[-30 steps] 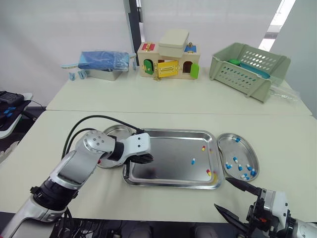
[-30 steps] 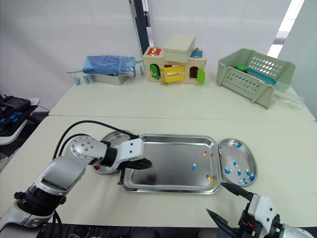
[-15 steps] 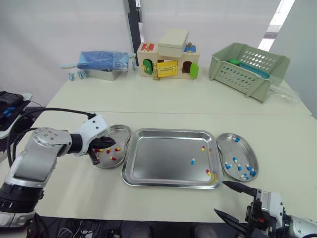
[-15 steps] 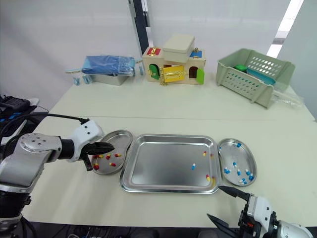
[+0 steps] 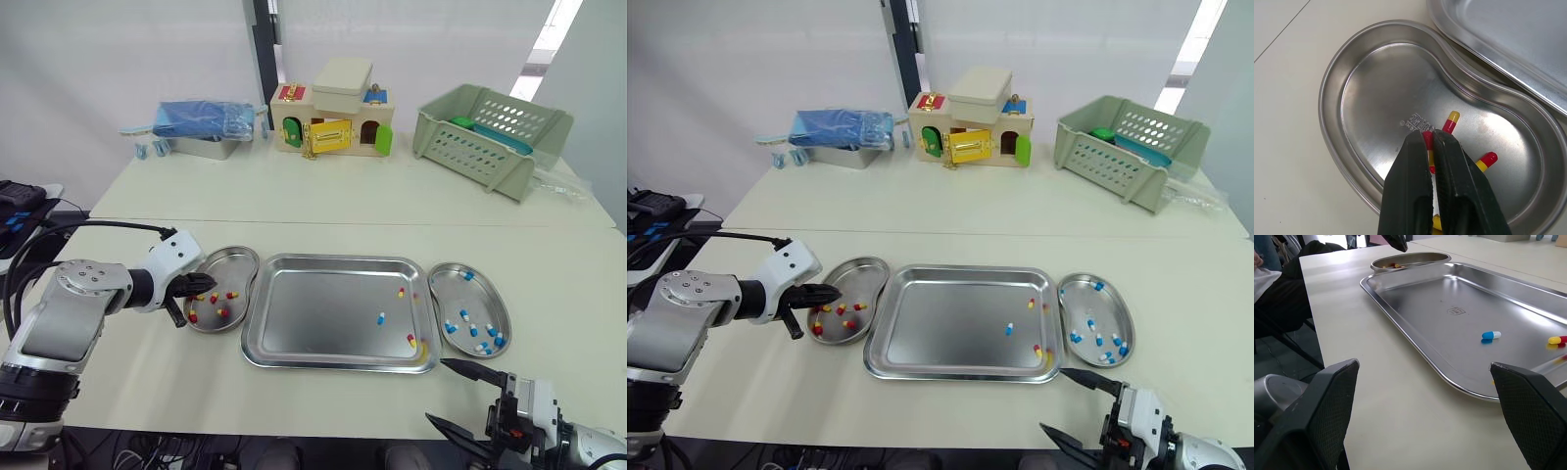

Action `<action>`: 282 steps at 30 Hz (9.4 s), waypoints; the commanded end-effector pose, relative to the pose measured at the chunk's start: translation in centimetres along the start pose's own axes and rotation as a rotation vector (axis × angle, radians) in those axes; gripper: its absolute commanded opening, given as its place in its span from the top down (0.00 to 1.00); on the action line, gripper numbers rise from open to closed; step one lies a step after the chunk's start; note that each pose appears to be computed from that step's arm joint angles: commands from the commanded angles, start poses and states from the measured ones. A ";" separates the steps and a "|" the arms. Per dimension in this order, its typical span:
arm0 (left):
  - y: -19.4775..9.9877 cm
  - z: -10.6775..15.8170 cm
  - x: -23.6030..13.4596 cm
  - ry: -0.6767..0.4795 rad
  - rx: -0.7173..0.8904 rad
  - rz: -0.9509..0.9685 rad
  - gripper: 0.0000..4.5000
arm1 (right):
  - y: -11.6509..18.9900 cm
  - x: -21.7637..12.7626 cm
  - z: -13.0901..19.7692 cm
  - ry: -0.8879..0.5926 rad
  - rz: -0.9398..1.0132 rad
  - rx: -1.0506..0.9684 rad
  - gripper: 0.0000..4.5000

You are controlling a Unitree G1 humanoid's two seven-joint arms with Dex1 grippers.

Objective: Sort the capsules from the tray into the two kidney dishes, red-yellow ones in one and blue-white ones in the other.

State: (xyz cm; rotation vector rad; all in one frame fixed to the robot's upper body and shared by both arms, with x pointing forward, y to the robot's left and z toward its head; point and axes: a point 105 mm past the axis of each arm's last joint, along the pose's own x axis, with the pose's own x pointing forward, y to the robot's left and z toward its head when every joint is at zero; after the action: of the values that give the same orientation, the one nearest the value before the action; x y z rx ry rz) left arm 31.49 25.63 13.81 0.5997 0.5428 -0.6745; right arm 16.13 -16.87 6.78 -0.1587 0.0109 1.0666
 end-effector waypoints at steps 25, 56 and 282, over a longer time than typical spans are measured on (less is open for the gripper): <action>-0.1 1.6 0.1 -0.017 0.044 -0.030 0.01 | 0.9 -0.3 -0.4 -0.028 -0.021 -0.014 0.00; 3.9 -8.3 -10.8 0.024 -0.203 0.203 0.01 | -11.3 -11.6 4.5 0.413 -0.387 0.067 0.00; -1.3 -9.5 -12.3 -0.344 -0.180 0.307 0.00 | -10.0 -10.6 2.1 0.385 -0.152 -0.075 0.00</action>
State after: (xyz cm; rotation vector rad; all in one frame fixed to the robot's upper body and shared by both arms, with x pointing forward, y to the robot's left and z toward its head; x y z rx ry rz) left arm 20.03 34.88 13.79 0.3336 0.1702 -0.4502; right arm 19.50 -30.22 10.20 -0.3987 0.3486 0.8884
